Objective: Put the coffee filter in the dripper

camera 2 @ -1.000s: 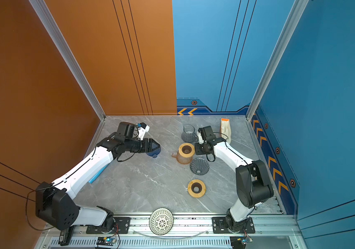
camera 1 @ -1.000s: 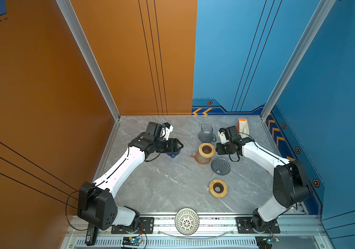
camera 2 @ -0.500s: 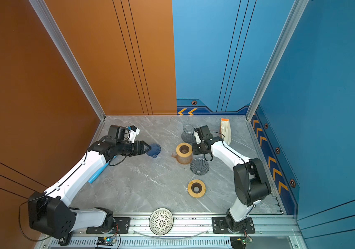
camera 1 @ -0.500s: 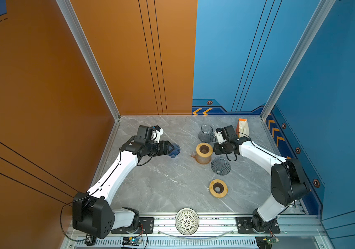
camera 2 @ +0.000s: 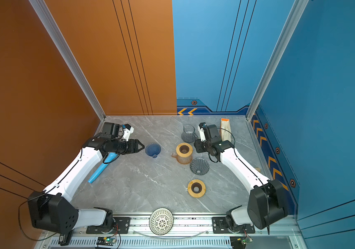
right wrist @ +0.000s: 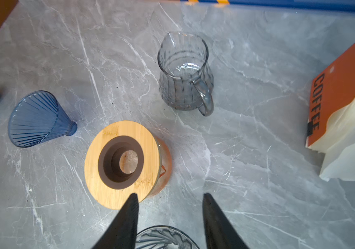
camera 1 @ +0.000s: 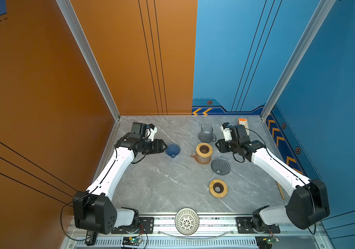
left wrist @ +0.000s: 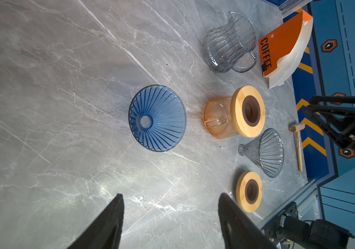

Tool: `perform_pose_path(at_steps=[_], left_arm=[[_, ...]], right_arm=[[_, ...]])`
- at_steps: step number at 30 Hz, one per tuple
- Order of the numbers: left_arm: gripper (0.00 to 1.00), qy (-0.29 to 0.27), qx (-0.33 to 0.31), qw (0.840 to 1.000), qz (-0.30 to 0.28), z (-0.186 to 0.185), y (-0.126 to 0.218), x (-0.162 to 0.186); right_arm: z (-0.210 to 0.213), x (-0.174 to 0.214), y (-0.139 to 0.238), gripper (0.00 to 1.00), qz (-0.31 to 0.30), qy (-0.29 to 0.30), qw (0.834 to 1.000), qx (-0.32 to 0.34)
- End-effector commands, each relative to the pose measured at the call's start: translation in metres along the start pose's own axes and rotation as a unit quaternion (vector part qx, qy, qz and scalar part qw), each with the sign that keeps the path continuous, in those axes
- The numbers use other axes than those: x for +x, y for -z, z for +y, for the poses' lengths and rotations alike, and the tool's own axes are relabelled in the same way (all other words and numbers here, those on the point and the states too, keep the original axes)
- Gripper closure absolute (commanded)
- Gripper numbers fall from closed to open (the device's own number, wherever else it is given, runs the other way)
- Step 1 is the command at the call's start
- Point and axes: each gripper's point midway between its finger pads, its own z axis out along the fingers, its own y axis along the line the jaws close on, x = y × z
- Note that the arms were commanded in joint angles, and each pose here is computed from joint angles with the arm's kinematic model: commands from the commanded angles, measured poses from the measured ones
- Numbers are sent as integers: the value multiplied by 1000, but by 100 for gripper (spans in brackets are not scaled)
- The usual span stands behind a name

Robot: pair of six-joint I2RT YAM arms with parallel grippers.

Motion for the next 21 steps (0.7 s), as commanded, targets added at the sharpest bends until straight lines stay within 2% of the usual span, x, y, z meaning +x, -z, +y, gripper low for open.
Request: perform_pose_path(at_steps=[1,7,13,14,21], left_arm=[[30,-8,-20,999,30,12,-9,6],[32,-1,-31,997,65,25,-32,11],[34,6,-41,996,85,35,-55,11],[34,8,-38,996,86,35,-58,11],[36,18,-18,996,86,33,-80,-2]], right_arm=[[12,-1,13,42,-38,35,998,-25],[32,2,42,19,-106,70,990,-65],[42,13,54,10,-114,91,986,-79],[43,15,54,2,-110,93,986,-80],[41,21,56,0,-108,93,987,-72]])
